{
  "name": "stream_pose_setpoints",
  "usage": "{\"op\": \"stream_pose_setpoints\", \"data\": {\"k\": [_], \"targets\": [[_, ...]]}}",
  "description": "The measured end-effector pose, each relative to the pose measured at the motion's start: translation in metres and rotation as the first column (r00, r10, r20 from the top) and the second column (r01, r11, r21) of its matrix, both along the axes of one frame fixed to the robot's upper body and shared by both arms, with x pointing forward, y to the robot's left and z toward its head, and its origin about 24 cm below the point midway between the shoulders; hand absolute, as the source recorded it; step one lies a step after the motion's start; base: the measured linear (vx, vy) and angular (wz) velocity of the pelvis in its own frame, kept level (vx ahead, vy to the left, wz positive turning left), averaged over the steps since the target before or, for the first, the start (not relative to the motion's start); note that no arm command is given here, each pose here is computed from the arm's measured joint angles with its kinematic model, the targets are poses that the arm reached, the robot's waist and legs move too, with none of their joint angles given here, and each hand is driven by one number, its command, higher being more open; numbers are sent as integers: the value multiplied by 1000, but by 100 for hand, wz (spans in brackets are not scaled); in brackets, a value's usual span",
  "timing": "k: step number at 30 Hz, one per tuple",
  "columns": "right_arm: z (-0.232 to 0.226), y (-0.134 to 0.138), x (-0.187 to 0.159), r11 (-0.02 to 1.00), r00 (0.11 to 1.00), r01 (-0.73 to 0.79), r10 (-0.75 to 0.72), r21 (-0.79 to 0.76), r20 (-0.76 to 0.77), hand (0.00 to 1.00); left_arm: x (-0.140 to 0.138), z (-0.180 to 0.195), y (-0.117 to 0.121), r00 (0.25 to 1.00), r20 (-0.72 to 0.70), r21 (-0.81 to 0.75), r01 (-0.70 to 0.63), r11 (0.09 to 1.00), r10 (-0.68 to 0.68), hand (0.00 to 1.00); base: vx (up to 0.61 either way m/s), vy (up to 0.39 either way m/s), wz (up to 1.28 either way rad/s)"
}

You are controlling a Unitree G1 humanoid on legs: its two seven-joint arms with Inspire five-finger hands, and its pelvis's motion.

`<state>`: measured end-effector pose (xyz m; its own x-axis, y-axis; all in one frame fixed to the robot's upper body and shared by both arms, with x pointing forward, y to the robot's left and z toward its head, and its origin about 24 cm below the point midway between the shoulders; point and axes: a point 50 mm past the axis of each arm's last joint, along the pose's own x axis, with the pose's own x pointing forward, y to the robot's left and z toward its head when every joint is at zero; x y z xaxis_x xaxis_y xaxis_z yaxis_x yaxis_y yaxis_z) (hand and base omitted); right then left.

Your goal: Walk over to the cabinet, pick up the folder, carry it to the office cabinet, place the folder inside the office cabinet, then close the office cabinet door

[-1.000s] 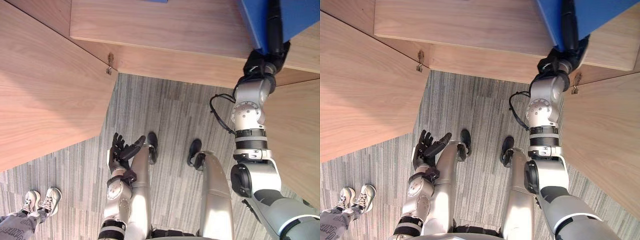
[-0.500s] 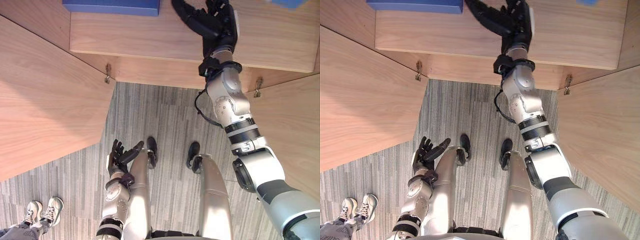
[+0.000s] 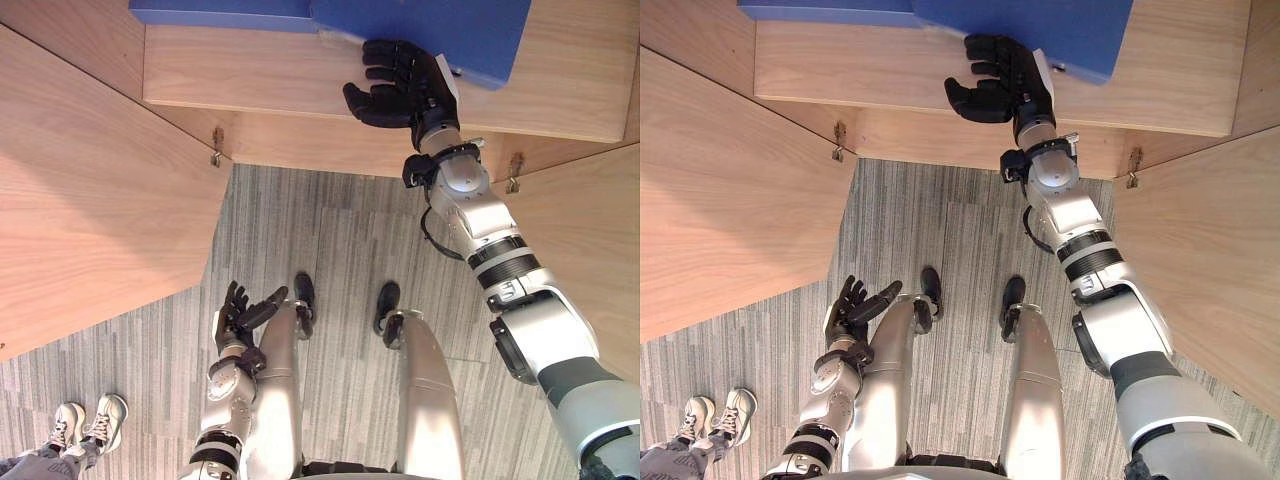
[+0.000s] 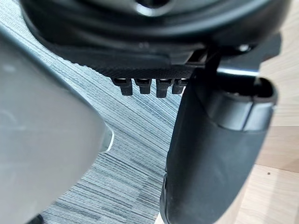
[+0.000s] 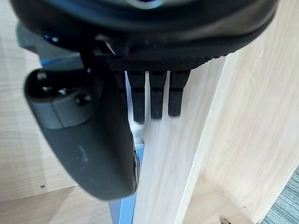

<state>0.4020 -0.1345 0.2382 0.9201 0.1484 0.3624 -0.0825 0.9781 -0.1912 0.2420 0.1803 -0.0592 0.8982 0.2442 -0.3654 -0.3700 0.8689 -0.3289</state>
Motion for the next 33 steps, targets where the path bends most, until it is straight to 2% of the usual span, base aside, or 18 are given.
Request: {"op": "stream_pose_setpoints", "data": {"k": [3, 4, 5, 9, 16, 19, 24, 28, 33], "targets": [[-7, -5, 2, 998, 999, 6, -4, 68, -37, 0, 0, -1, 1, 1000, -7, 3, -1, 1000, 1, 100, -38, -35, 4], [-12, -14, 4, 981, 997, 35, -21, 193, -76, 0, 0, -4, 4, 1000, -23, -2, -19, 1000, 19, 100, -18, -48, 4], [-10, -15, 4, 974, 997, 40, -25, 221, -72, 0, -1, -5, 7, 999, -27, -3, -29, 1000, 29, 100, 3, -52, 2], [1, -11, 6, 972, 998, 52, -41, 231, -54, 0, -3, -7, 10, 998, -42, 1, -44, 999, 44, 100, 0, -9, 0], [48, -12, 14, 955, 952, 297, -294, -25, 81, 0, 0, -4, 11, 997, -35, -5, -75, 997, 75, 100, -31, -34, 14], [57, -28, 14, 899, 908, 414, -396, -141, 136, 0, 0, -3, 11, 997, -30, -4, -77, 997, 77, 100, -22, -18, 24], [70, -51, 12, 840, 860, 507, -478, -190, 180, 0, 0, -4, 11, 995, -39, 0, -92, 996, 92, 100, -13, -11, 14], [70, -58, 11, 853, 860, 506, -486, -130, 154, 0, 1, -2, 10, 995, -30, -6, -93, 996, 93, 100, 0, -14, 1], [55, -84, -10, 866, 855, 488, -500, 115, 138, 0, 5, 5, 8, 996, 7, -13, -92, 996, 92, 100, 7, -12, 1]]}}
